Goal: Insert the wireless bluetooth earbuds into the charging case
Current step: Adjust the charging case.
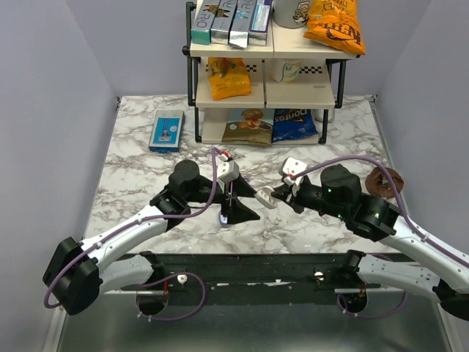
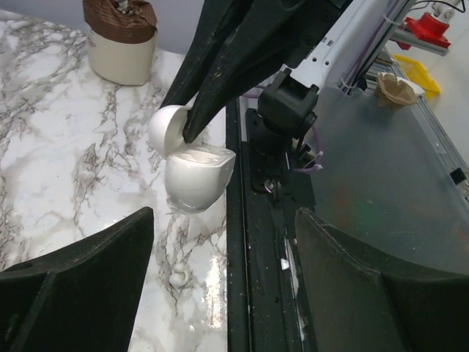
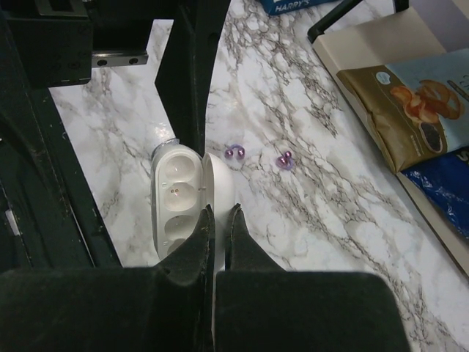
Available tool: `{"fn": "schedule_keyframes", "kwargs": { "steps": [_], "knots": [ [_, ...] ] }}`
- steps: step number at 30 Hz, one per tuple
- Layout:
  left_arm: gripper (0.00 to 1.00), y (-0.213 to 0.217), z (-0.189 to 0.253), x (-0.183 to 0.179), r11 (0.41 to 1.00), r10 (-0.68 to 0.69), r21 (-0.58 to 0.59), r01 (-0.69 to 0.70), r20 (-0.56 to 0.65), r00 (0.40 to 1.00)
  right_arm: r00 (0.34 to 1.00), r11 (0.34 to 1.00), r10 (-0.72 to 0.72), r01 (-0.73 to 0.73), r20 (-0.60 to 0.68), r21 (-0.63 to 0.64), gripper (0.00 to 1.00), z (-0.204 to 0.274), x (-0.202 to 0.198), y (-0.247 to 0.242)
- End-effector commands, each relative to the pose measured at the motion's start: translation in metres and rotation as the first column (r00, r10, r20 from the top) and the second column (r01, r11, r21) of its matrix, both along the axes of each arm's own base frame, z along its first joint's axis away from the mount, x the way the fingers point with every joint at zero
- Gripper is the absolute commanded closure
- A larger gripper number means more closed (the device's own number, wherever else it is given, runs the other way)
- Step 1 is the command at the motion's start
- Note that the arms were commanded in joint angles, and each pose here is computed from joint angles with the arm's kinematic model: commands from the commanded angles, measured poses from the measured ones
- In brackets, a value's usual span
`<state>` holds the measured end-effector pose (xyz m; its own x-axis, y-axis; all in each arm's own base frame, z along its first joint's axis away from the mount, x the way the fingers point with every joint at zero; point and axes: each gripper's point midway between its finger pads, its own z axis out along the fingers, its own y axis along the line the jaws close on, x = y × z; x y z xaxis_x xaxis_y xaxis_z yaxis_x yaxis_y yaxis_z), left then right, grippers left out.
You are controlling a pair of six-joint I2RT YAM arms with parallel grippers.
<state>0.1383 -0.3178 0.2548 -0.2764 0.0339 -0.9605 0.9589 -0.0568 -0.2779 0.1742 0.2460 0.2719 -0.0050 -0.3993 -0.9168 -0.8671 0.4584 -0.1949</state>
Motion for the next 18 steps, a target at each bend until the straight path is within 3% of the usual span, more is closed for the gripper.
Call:
{"fn": "schedule_keyframes", "kwargs": {
  "steps": [1, 9, 13, 14, 18],
  "knots": [
    [0.23, -0.008, 0.006, -0.013, 0.996, -0.086, -0.023, 0.087, 0.046, 0.995, 1.0, 1.0, 0.025, -0.025, 0.011, 0.012, 0.99, 0.007, -0.003, 0.006],
    [0.39, -0.014, -0.005, -0.01, 0.999, -0.023, -0.024, 0.024, 0.042, 0.999, 0.997, 0.998, 0.07, -0.07, -0.028, 0.002, 0.99, -0.005, -0.008, 0.018],
    [0.42, -0.015, -0.007, -0.007, 1.0, 0.004, -0.018, -0.003, 0.048, 0.999, 0.995, 0.996, 0.087, -0.087, -0.038, 0.0, 0.99, -0.008, -0.011, 0.021],
    [0.41, -0.015, -0.008, -0.005, 1.0, 0.01, -0.016, -0.009, 0.049, 0.999, 0.995, 0.996, 0.089, -0.089, -0.038, 0.0, 0.99, -0.008, -0.011, 0.021],
    [0.2, -0.015, -0.013, 0.001, 0.999, 0.042, 0.018, -0.043, 0.037, 0.998, 0.996, 0.997, 0.081, -0.081, -0.021, 0.019, 0.99, -0.002, -0.012, 0.019]
  ]
}}
